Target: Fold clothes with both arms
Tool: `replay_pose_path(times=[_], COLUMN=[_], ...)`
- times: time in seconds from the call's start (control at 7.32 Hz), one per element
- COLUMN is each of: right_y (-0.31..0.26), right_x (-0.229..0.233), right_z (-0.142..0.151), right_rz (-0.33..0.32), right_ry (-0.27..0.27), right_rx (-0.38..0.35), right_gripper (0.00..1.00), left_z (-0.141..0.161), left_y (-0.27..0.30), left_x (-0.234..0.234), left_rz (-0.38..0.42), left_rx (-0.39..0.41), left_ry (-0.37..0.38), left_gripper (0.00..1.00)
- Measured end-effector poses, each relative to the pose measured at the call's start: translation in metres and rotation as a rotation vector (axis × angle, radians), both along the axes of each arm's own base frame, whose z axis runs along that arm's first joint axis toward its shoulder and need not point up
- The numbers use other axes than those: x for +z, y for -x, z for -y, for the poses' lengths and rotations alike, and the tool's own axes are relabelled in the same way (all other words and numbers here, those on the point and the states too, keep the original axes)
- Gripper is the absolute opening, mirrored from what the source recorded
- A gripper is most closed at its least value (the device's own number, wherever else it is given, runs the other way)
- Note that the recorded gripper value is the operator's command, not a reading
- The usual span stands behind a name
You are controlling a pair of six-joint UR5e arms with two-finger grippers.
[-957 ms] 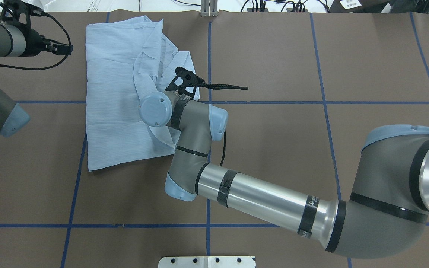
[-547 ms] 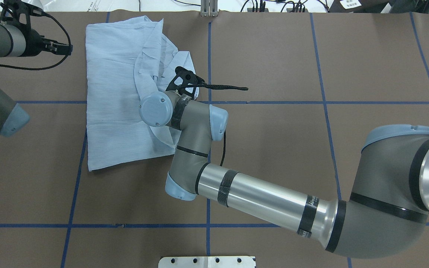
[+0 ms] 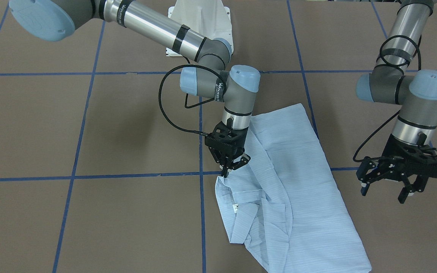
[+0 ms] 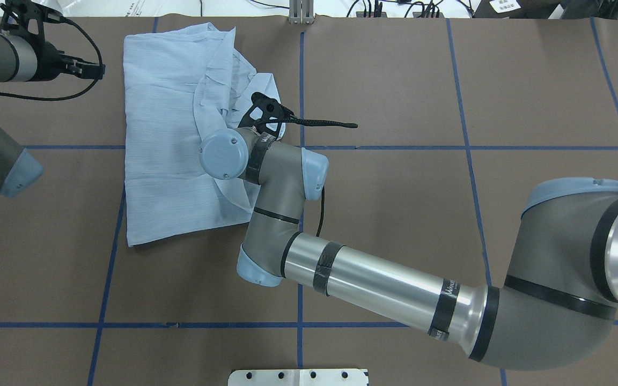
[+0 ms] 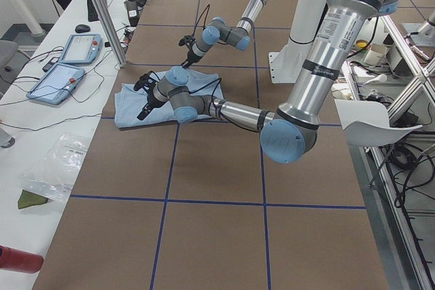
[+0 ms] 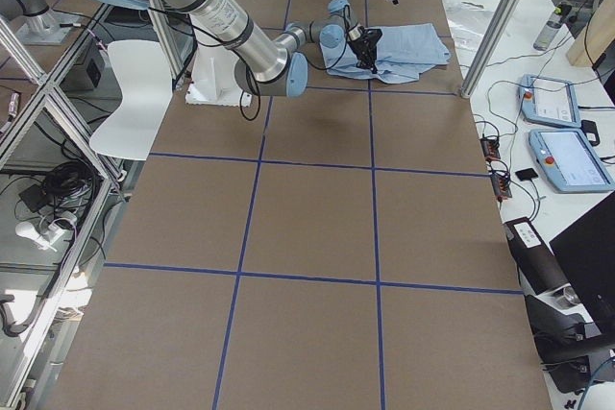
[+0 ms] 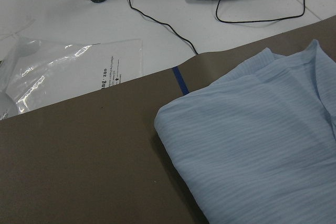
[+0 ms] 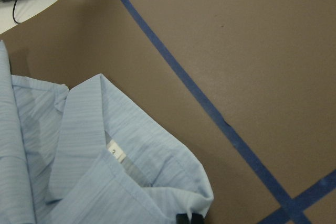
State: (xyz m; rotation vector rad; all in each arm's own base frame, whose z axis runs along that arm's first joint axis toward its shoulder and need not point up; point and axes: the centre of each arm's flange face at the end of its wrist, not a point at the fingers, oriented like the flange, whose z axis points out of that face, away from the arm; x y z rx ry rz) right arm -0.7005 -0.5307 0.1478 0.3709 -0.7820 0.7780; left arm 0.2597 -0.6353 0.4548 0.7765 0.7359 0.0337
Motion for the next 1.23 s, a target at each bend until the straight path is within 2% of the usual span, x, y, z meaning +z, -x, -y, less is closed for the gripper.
replay_pose_path(times=[0.27,0.55,0.68,0.96,1.09,1.23], right_y=[-0.057,-0.108,-0.122,-0.137,-0.145,-0.15], right_x=[0.046,0.089,0.106,0.126,0.133,0.135], right_z=[-0.034,-0.098,-0.121,-0.136,-0.14,-0.143], right_rz=[0.01,0.006,-0.001,-0.02,-0.024,-0.023], right_ry=[-0.007,-0.014,-0.023,-0.031,-0.031,-0.032], right_rx=[-0.008,-0.045,-0.056,-0.066,-0.069,-0.073], right_gripper=[0.0,0.0,0.0,0.0,0.99,1.0], left_z=[0.0,0.0,0.0,-0.001,-0.001,-0.001], left_y=[0.0,-0.001,-0.001,-0.001,-0.001,-0.001], left_x=[0.0,-0.001,-0.002,-0.003,-0.004,-0.004], left_rz=[-0.001,-0.001,-0.002,-0.004,-0.004,-0.004], left_rx=[0.0,0.001,0.001,0.002,0.003,0.003], left_ry=[-0.001,-0.001,-0.002,-0.004,-0.005,-0.005], left_gripper=[1.0,1.0,1.0,1.0,1.0,1.0])
